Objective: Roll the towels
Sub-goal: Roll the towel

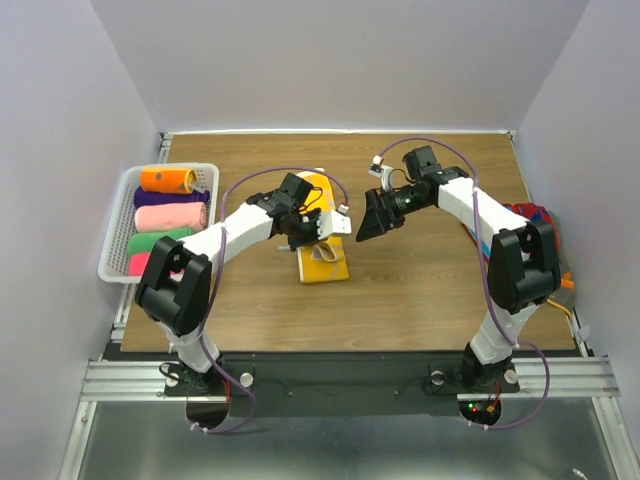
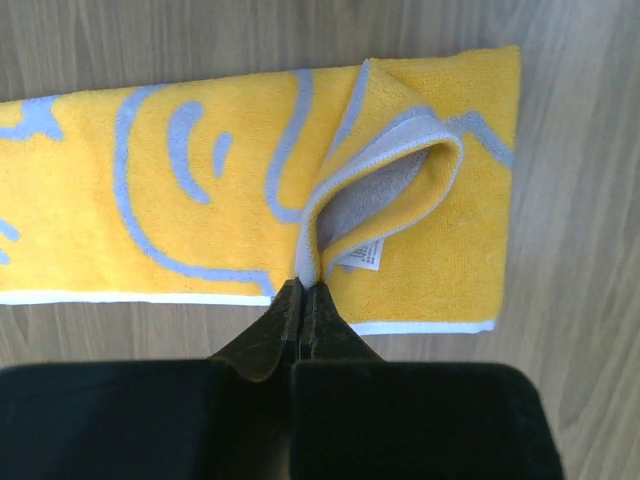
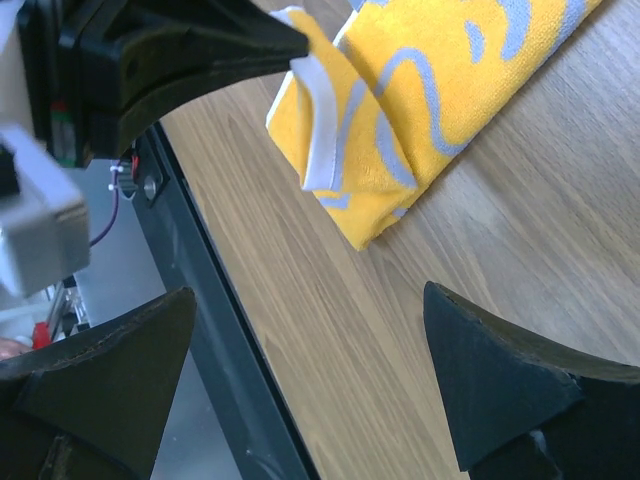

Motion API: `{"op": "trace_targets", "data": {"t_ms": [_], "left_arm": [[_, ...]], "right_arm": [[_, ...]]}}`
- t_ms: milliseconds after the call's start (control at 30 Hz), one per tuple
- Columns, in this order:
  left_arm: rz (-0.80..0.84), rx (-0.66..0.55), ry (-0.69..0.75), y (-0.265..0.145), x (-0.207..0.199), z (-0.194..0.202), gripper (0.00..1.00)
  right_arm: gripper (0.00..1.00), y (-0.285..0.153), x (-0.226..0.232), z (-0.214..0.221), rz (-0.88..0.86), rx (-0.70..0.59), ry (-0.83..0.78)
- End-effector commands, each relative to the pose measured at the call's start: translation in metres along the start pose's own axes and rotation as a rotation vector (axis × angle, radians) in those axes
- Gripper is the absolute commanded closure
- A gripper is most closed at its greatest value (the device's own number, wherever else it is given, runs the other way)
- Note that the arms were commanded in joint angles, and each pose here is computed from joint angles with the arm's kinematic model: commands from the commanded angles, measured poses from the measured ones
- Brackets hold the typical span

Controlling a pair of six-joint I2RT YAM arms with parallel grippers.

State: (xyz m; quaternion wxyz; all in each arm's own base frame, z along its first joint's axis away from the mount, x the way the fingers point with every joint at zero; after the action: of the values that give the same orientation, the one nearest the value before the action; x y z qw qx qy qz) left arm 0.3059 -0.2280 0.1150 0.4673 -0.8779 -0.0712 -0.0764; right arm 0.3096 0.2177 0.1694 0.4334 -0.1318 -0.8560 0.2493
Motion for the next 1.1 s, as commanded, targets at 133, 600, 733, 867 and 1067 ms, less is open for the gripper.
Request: {"op": "trace_targets", "data": {"t_ms": [133, 600, 733, 867, 1067], "left_arm": [[-0.017, -0.025, 0.017, 0.004, 0.02, -0.005, 1.0], [-0.067, -0.067, -0.07, -0.009, 0.049, -0.006, 0.67], [-0.121, -0.088, -0.162, -0.026, 0.07, -0.003, 0.6], [-0.166, -0.147, -0.193, -0.056, 0.078, -0.006, 0.5], [-0.174, -0.172, -0.11, -0.067, 0.022, -0.021, 0.47]], "right_arm": [[0.0, -0.007, 0.004, 0.003, -0.006, -0.004, -0.03], [0.02, -0.007, -0.004, 0.011, 0.026, 0.011, -0.043], [0.22, -0.009, -0.013, 0.007, 0.088, 0.012, -0.062], [0.37, -0.006, -0.013, 0.006, 0.087, 0.017, -0.076], [0.41, 0.012, -0.012, -0.018, 0.043, -0.013, -0.073]]}}
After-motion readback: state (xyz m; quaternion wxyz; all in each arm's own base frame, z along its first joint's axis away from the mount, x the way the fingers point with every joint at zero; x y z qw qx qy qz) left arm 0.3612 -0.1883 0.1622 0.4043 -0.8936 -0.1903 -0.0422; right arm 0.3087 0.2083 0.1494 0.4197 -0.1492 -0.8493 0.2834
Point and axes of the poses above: each gripper's point midway between its finger pads, its own y axis out along the fingers, its own x axis along the line the jaws close on, z = x × y, the point moved 3 cm from there along -y, back along the fingers
